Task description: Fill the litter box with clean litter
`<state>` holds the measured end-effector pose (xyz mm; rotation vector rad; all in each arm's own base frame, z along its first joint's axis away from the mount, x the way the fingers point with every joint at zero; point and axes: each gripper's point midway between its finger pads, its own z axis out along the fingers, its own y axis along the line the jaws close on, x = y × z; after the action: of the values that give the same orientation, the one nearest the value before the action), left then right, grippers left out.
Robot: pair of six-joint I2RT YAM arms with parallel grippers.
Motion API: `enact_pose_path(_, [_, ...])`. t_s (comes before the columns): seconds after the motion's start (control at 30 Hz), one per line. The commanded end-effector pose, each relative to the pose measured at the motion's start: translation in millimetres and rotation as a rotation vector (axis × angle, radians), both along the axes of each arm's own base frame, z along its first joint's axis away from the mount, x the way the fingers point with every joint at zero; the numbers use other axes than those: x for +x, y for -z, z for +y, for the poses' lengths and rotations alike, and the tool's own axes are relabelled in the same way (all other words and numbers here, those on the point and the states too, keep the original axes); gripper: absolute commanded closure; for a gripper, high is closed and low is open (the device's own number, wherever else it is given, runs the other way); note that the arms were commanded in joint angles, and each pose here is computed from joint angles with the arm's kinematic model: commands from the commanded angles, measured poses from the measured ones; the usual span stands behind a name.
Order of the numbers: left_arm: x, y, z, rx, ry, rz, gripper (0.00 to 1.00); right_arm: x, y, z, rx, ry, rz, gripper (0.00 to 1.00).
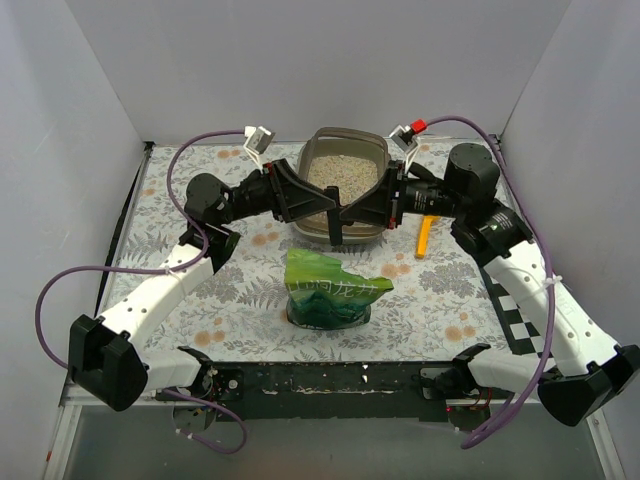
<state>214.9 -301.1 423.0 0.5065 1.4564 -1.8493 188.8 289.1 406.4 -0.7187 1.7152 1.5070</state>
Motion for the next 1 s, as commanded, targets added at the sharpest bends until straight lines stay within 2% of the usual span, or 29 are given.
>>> enact_pose_path(0.0, [-3, 0, 3, 0.045, -0.031, -0.039, 0.48, 3, -16, -11, -0.023, 0.087, -0.098, 0.99])
enact_pose_path(0.1, [-7, 8, 9, 0.094, -0.071, -0.081, 0.35, 3, -16, -20, -0.067, 0.132, -0.118, 0.99])
enact_pose_path(0.27, [-10, 31, 16, 0.188, -0.111, -0.135, 0.28, 3, -10, -34, -0.168, 0.178, -0.148, 0.99])
enact_pose_path(0.37, [-12, 52, 20, 0.274, -0.123, -0.168, 0.27, -3, -5, -42, -0.226, 0.166, -0.169, 0.99])
enact_pose_path(0.57, [-23, 111, 27, 0.434, -0.048, -0.194, 0.29, -10, 16, -59, -0.371, 0.152, -0.178, 0.99])
enact_pose_path(0.97, [-32, 174, 39, 0.513, -0.050, -0.347, 0.26, -15, 54, -72, -0.522, 0.104, -0.142, 0.99])
